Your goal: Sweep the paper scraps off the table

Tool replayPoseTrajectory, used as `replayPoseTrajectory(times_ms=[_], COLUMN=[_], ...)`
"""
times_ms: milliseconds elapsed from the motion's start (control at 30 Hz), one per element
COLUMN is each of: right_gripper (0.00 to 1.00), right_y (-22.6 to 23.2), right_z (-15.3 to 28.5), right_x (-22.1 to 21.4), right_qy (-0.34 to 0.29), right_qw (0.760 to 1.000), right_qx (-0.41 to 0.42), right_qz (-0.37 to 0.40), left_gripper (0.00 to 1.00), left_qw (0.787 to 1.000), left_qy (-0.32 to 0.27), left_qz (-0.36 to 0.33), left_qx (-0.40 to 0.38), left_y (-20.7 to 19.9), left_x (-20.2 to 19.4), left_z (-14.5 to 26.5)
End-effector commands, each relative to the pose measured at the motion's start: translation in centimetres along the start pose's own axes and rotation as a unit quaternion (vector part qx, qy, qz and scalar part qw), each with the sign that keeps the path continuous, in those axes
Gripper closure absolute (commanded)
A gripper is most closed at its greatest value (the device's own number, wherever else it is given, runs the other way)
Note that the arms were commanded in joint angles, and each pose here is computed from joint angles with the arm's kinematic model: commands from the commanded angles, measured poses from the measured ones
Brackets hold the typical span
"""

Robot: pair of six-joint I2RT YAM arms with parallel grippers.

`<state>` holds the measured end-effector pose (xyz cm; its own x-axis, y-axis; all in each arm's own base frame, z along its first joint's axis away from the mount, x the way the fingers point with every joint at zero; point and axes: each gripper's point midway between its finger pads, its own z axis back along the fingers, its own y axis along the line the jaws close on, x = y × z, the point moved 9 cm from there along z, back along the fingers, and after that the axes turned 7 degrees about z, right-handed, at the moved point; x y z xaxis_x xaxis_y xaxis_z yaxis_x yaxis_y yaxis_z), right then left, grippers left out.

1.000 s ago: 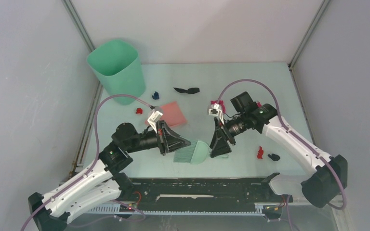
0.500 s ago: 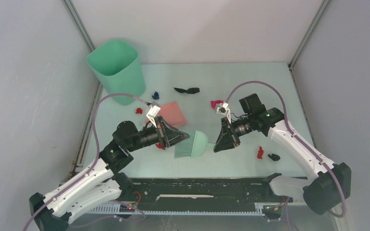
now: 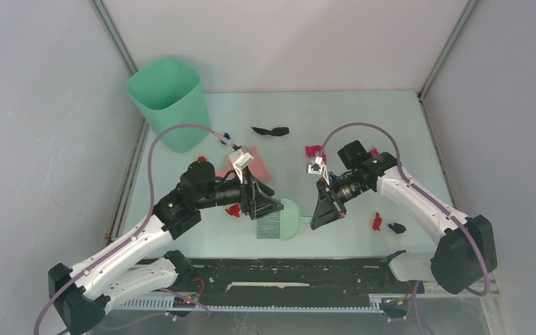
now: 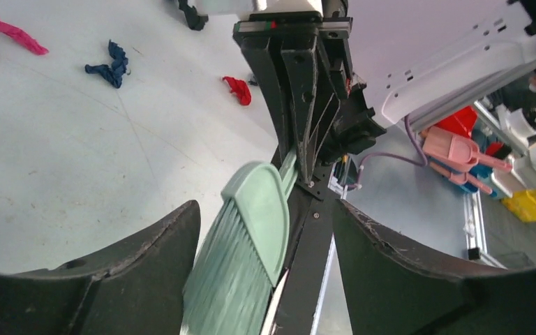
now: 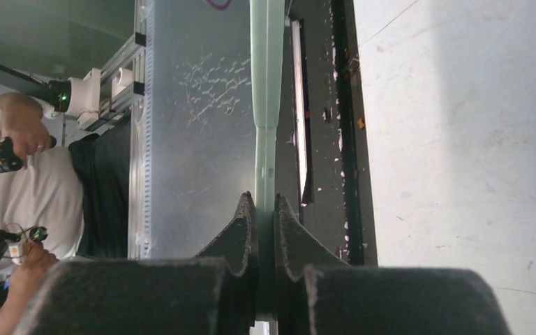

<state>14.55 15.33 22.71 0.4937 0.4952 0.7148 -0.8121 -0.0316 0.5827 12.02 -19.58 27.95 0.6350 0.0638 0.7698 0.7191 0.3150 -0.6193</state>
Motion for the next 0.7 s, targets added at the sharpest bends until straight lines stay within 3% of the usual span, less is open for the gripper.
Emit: replayPoseTrajectory(times_ms=[0, 133, 267, 533, 600, 667], right_gripper=[1.00, 1.00, 1.00, 1.00, 0.87, 0.62], right_y=[0.3, 0.4, 0.3, -0.4, -0.6, -0.8], right_z=[-0.7, -1.3, -1.4, -1.3, -0.8, 0.1], right_x=[-0.4, -0.5, -0.5, -0.5, -0.1, 0.3], right_qy=[0.017, 0.029, 0.031, 0.024, 0.016, -0.008], right_qw=[0.999, 0.999, 0.999, 0.999, 0.999, 1.000], right_qx=[0.026, 0.038, 0.041, 0.042, 0.030, 0.017], right_qz=[0.013, 0.015, 0.011, -0.004, -0.006, -0.008], left_gripper=[0.27, 0.37, 0.56, 0.90, 0.95, 0.99], left_qw=[0.996, 0.992, 0.988, 0.985, 0.987, 0.990], left_qy=[0.063, 0.105, 0.147, 0.160, 0.150, 0.131], left_qz=[-0.049, -0.054, -0.043, -0.040, -0.033, -0.015], left_qx=[-0.040, -0.044, -0.036, -0.054, -0.050, -0.048], left_y=[-0.4, 0.3, 1.1, 0.9, 0.9, 0.9], left_x=[0.1, -0.6, -1.3, -1.8, -1.8, -1.9], left_z=[-1.1, -2.6, -3.3, -3.2, -3.1, -3.0])
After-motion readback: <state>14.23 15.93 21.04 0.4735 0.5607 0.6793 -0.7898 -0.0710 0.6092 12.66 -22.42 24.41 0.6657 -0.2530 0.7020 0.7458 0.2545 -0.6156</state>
